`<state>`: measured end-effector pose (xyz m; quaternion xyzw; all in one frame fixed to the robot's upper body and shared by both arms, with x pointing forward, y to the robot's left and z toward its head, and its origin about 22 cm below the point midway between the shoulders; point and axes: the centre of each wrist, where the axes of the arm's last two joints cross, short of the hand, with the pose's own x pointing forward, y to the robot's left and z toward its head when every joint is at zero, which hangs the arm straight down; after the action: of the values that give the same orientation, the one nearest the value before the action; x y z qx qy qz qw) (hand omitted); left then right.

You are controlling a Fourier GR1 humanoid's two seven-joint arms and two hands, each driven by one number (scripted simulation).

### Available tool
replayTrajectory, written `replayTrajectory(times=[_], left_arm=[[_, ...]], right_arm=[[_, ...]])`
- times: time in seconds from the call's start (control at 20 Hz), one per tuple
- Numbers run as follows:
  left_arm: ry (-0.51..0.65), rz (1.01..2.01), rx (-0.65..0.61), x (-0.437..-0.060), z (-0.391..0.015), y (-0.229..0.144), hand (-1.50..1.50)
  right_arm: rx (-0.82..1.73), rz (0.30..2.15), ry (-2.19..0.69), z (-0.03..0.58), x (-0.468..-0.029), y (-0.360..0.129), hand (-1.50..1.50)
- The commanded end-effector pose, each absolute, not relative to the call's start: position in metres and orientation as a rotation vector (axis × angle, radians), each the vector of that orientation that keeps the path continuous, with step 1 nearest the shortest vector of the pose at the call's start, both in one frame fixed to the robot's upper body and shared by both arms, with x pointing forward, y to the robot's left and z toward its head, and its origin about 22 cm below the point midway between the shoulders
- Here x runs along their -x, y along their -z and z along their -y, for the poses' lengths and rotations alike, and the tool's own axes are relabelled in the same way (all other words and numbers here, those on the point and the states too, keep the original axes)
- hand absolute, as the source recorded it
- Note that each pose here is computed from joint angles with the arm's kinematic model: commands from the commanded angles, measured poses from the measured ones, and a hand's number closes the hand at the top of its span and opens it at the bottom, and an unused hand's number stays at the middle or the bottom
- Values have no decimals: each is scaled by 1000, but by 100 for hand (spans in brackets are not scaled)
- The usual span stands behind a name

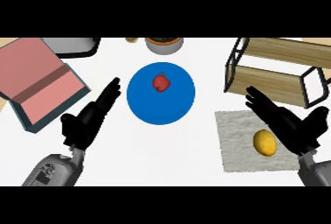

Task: Pick the lemon from the placemat and place it in the tiered shelf

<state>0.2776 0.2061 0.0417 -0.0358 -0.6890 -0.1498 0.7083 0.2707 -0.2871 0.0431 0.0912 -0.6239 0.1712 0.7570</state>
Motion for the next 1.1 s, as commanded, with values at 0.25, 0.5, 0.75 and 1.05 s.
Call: replayTrajectory(times=[0.25, 0.5, 0.75, 1.05], left_arm=[[-56, 1187, -227, -244, -296, 12, 0], [-129, 1107, -169, -225, -304, 30, 0], [-106, 1102, -119, -229, -306, 34, 0], [-69, 1112, -97, -244, -283, 33, 0]], right_arm=[[749, 1566, 87, 421, -238, -85, 150], [1013, 1127, 412, 448, -153, -1, -150], [963, 1257, 316, 403, -78, -4, -150], [803, 1272, 200, 349, -66, -39, -150]])
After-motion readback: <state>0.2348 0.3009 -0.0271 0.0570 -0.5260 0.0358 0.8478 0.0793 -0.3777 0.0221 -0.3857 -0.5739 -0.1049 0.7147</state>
